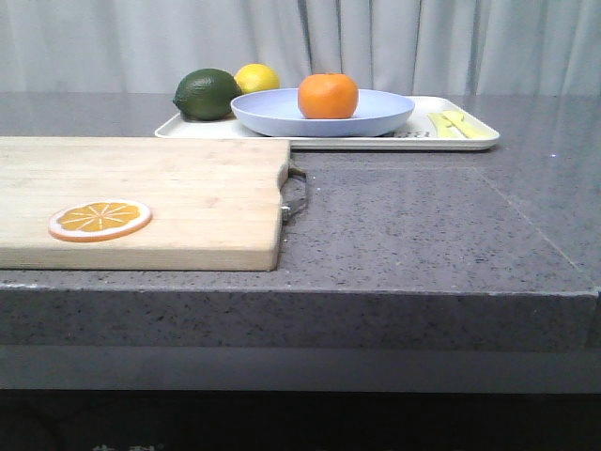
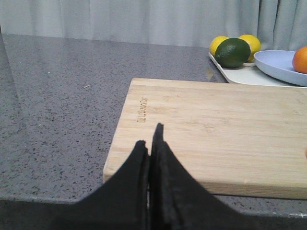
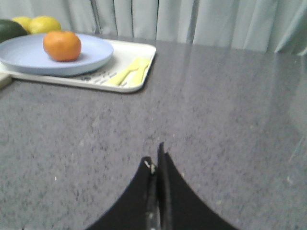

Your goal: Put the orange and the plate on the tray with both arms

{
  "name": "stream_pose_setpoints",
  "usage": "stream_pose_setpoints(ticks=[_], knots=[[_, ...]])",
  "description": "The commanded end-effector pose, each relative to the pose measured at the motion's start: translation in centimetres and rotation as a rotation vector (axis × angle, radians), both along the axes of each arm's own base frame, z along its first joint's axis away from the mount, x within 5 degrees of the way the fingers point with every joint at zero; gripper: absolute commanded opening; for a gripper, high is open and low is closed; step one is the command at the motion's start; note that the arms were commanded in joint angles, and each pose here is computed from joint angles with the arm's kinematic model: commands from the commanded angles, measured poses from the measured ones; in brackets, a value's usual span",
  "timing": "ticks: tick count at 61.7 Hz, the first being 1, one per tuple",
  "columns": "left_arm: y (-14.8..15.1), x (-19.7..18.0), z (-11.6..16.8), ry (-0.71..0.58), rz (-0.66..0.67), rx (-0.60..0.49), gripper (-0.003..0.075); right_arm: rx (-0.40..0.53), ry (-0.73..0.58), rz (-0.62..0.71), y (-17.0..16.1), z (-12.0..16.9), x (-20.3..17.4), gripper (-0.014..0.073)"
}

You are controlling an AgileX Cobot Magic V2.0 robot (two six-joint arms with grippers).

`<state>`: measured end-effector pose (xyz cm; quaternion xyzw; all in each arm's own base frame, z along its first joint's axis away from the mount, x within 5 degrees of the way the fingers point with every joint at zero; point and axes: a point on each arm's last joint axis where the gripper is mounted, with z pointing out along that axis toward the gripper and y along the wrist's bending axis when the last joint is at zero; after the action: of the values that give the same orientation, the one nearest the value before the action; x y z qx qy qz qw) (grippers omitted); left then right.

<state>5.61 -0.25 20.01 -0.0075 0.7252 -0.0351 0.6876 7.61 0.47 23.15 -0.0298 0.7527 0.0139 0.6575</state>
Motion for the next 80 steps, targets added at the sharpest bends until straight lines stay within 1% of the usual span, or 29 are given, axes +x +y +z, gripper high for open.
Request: stream_pose_setpoints(ticks=[1, 4, 13, 17, 33, 80], knots=[[0.1, -0.1, 0.7, -0.101, 0.007, -0.013, -0.0018, -0.014, -0.071, -0.003, -0.1, -0.4, -0.2, -0.0112], [0.1, -0.1, 0.7, -0.101, 0.007, -0.013, -0.0018, -0.014, -0.057, -0.003, -0.1, -1.7, -0.5, -0.0112], [0.1, -0.1, 0.7, -0.101, 0.007, -0.013, -0.0018, -0.009, -0.062, -0.004, -0.1, -3.6, -1.1, -0.0112], [0.1, -0.1, 0.7, -0.101, 0.007, -0.013, -0.0018, -0.009, -0.065, -0.003, -0.1, -3.6, -1.4, -0.0112], [0.1, -0.1, 0.7, -0.101, 0.007, -0.013, -0.0018, -0.003, -0.17, -0.005, -0.2, -3.0, -2.1, -0.0112], [0.1, -0.1, 0.7, -0.099, 0.007, -0.013, -0.0018, -0.003, -0.169, -0.005, -0.2, -3.0, -2.1, -0.0112]])
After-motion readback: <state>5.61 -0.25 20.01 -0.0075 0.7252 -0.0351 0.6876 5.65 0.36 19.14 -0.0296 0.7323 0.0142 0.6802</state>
